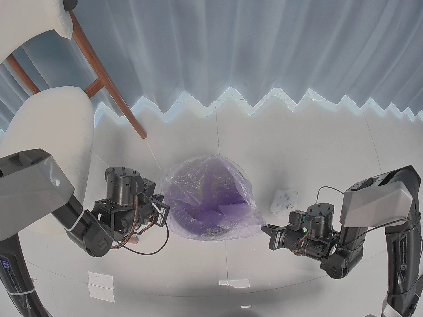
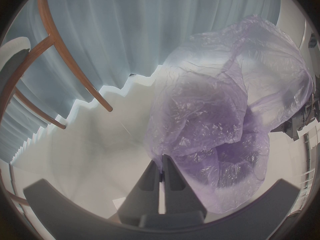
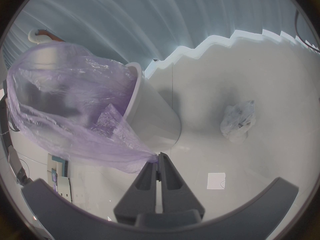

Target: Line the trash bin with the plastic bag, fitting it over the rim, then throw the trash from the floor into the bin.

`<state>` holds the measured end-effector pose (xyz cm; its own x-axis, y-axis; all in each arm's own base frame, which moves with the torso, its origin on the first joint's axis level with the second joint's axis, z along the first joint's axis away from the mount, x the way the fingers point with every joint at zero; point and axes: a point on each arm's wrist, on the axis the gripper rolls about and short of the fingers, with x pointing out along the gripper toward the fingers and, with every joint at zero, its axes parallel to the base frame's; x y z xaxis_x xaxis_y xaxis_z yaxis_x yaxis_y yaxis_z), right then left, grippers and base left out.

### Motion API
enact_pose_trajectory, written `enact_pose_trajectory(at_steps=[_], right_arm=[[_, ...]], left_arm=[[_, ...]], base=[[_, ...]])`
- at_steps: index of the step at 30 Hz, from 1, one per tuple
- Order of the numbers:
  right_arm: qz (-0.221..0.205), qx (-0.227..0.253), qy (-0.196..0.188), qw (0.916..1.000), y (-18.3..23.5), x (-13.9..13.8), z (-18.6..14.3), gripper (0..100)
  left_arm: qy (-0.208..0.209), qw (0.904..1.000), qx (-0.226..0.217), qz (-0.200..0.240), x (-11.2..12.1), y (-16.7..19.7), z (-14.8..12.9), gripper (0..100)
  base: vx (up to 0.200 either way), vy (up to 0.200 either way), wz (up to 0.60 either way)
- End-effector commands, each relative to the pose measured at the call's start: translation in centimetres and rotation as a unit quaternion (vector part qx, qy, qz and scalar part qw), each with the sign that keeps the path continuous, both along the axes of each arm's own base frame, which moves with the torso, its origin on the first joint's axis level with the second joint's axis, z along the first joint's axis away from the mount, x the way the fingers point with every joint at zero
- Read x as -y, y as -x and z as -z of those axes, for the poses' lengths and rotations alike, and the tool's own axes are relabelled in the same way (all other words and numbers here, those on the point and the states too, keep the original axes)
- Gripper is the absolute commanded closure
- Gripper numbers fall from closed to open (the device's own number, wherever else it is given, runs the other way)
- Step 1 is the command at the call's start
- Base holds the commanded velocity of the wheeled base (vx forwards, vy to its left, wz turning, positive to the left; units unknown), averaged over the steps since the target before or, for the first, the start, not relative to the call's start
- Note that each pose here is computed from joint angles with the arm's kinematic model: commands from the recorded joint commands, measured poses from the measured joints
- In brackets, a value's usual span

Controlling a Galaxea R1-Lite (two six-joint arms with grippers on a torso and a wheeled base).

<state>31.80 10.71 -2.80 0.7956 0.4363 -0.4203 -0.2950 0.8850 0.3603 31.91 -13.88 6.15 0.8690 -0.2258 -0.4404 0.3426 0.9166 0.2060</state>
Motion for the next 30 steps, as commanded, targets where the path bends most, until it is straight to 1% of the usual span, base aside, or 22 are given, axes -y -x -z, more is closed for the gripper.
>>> enact_pose_trajectory(at_steps=[1, 4, 10, 11, 13, 16, 17, 18, 19, 20, 22, 23, 25, 26, 28, 30], right_arm=[[0.0, -0.003, 0.0, 1.0, -0.2, -0.1, 0.4, 100], [0.001, 0.001, -0.001, 1.0, -0.6, -0.1, 0.6, 100], [0.002, 0.021, -0.005, 0.9998, -1.4, -0.3, 0.0, 100], [0.002, 0.023, -0.006, 0.9997, -1.4, -0.3, -0.2, 0], [0.003, 0.02, -0.006, 0.9998, -1.1, -0.2, -0.3, 0], [0.005, 0.022, -0.015, 0.9996, 0.6, 1.2, -1.8, 0], [-0.006, 0.023, -0.021, 0.9995, 1.4, 1.7, -2.5, 0], [-0.027, 0.025, -0.03, 0.9989, 2.3, 2.1, -3.2, 0], [-0.027, 0.025, -0.03, 0.9989, 2.3, 2.1, -3.2, 0], [-0.068, 0.04, -0.046, 0.9958, 4.2, 2.7, -5.0, 0], [-0.082, 0.053, -0.051, 0.9939, 5.1, 3.1, -5.9, 0], [-0.091, 0.067, -0.052, 0.9922, 5.5, 3.3, -6.8, 0], [-0.098, 0.096, -0.05, 0.9893, 5.6, 3.3, -8.1, 0], [-0.099, 0.101, -0.049, 0.9887, 5.6, 3.3, -8.3, 0], [-0.116, 0.149, -0.04, 0.9812, 5.1, 3.0, -9.8, 0], [-0.14, 0.181, -0.042, 0.9725, 4.5, 2.8, -10.9, 0]], left_arm=[[0.0, 1.0, 0.0, 0.0, 0.0, 0.0, 0.0, 100], [-0.001, 1.0, -0.001, -0.001, 0.1, -0.1, 0.1, 100], [0.004, 1.0, 0.009, -0.001, 0.3, -0.7, -0.2, 100], [0.004, 1.0, 0.009, -0.001, 0.3, -0.7, -0.2, 100], [0.005, 0.9999, 0.011, -0.001, 0.2, -0.6, -0.4, 100], [0.005, 0.9999, 0.013, -0.001, 0.3, -0.6, -0.5, 100], [0.005, 0.9999, 0.013, -0.001, 0.2, -0.6, -0.5, 100], [0.006, 0.9999, 0.013, -0.001, 0.3, -0.6, -0.5, 100], [0.006, 0.9999, 0.013, -0.001, 0.3, -0.6, -0.5, 100], [0.006, 0.9999, 0.014, -0.001, 0.3, -0.6, -0.6, 100], [0.006, 0.9999, 0.014, -0.001, 0.3, -0.6, -0.6, 100], [0.007, 0.9999, 0.015, -0.001, 0.3, -0.7, -0.6, 100], [0.007, 0.9998, 0.016, -0.001, 0.3, -0.7, -0.7, 100], [0.007, 0.9998, 0.017, -0.001, 0.3, -0.7, -0.7, 100], [0.009, 0.9997, 0.022, -0.001, 0.3, -0.6, -1.1, 100], [0.01, 0.9997, 0.023, -0.001, 0.3, -0.6, -1.2, 100]], base=[[0.0, 0.0, 0.0], [0.0, 0.0, 0.0], [0.0, 0.0, 0.0], [0.0, 0.0, 0.0], [0.0, 0.0, 0.0], [0.0, 0.0, 0.0], [0.0, 0.0, 0.0], [0.0, 0.0, 0.0], [0.0, 0.0, 0.0], [0.0, 0.0, 0.0], [0.0, 0.0, 0.0], [0.0, 0.0, 0.0], [0.0, 0.0, 0.0], [0.0, 0.0, 0.0], [0.0, 0.0, 0.0], [0.0, 0.0, 0.0]])
